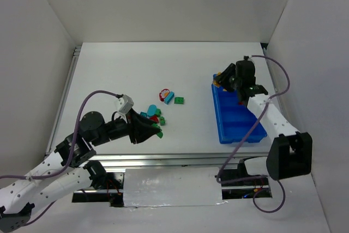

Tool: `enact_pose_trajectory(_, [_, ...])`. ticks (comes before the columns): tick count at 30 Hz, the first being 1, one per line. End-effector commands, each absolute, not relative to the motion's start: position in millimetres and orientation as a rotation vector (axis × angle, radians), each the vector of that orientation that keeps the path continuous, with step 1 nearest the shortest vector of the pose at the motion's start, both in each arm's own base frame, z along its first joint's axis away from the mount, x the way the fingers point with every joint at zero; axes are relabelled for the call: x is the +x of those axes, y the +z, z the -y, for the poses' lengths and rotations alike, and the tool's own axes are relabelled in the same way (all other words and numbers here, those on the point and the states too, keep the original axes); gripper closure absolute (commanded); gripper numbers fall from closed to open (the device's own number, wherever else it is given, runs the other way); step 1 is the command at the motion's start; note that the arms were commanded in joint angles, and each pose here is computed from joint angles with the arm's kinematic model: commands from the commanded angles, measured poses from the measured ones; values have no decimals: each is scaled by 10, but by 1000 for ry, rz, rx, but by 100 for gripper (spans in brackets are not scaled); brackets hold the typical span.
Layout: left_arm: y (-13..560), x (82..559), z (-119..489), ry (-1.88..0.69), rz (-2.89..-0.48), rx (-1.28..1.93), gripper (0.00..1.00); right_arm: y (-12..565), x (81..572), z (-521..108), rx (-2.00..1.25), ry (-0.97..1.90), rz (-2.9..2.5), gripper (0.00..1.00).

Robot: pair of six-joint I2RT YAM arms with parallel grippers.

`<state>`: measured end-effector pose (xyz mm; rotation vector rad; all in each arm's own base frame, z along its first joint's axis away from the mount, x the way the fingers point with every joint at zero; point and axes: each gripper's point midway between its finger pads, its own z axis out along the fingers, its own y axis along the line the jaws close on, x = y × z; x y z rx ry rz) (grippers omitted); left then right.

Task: Sort the legos into containers by color

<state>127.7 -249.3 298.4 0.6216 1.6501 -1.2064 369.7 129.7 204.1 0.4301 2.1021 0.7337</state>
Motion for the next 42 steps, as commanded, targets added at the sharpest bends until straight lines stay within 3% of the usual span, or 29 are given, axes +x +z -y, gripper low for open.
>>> enact_pose_trajectory(1, [3037, 1402, 2386, -1108, -1677, 563, 100, 1739, 3902, -244, 1019, 220, -1969, 100])
enact_pose_trajectory(7, [2993, 1406, 2259, -1073, -1715, 499, 100, 1542, 4239, 106, 1218, 124, -1925, 100])
enact_pose_trajectory(11, [3011, 1401, 2227, -1068, -1712, 486, 100, 1380, 4360, 159, 1211, 98, -1971, 92])
enact_pose_trajectory(12, [3004, 1396, 2232, -1069, -1714, 492, 100, 1390, 4391, 157, 1207, 109, -1963, 88])
enact_pose_trajectory(14, [3001, 1390, 2246, -1076, -1716, 497, 100, 1398, 4416, 207, 1211, 112, -1952, 59])
enact_pose_trajectory(15, [2986, 1393, 2253, -1075, -1722, 500, 100, 1428, 4451, 201, 1200, 128, -1949, 30])
enact_pose_trajectory(16, [2976, 1395, 2256, -1075, -1726, 499, 100, 1457, 4477, 191, 1192, 136, -1948, 23])
enact_pose_trajectory(18, [2959, 1400, 2260, -1076, -1729, 495, 100, 1441, 4524, 146, 1154, 151, -1981, 14])
enact_pose_trajectory(22, [2950, 1414, 2262, -1079, -1728, 479, 100, 1515, 4553, 113, 1126, 157, -2014, 10])
enact_pose_trajectory(26, [3009, 1413, 2292, -1105, -1706, 472, 100, 1876, 4413, -202, 941, 373, -1988, 0])
enact_pose_trajectory(29, [3079, 1441, 2293, -1117, -1690, 436, 100, 2168, 4131, -846, 558, 740, -2013, 0])
enact_pose_trajectory(30, [3101, 1476, 2275, -1113, -1694, 395, 100, 2051, 3897, -1131, 415, 882, -2046, 0])
enact_pose_trajectory(31, [3139, 1496, 2261, -1112, -1686, 372, 100, 2289, 3564, -1475, 175, 1087, -2009, 0])
enact_pose_trajectory(37, [3288, 1535, 2262, -1150, -1663, 296, 100, 2699, 1889, -2594, -762, 1450, -1712, 0])
enact_pose_trajectory(40, [3391, 1379, 2455, -1269, -1624, 416, 100, 2910, 1273, -2860, -993, 1546, -1528, 0])
enact_pose_trajectory(42, [3490, 1254, 2570, -1366, -1564, 492, 100, 3057, 1140, -2913, -1022, 1570, -1453, 0])
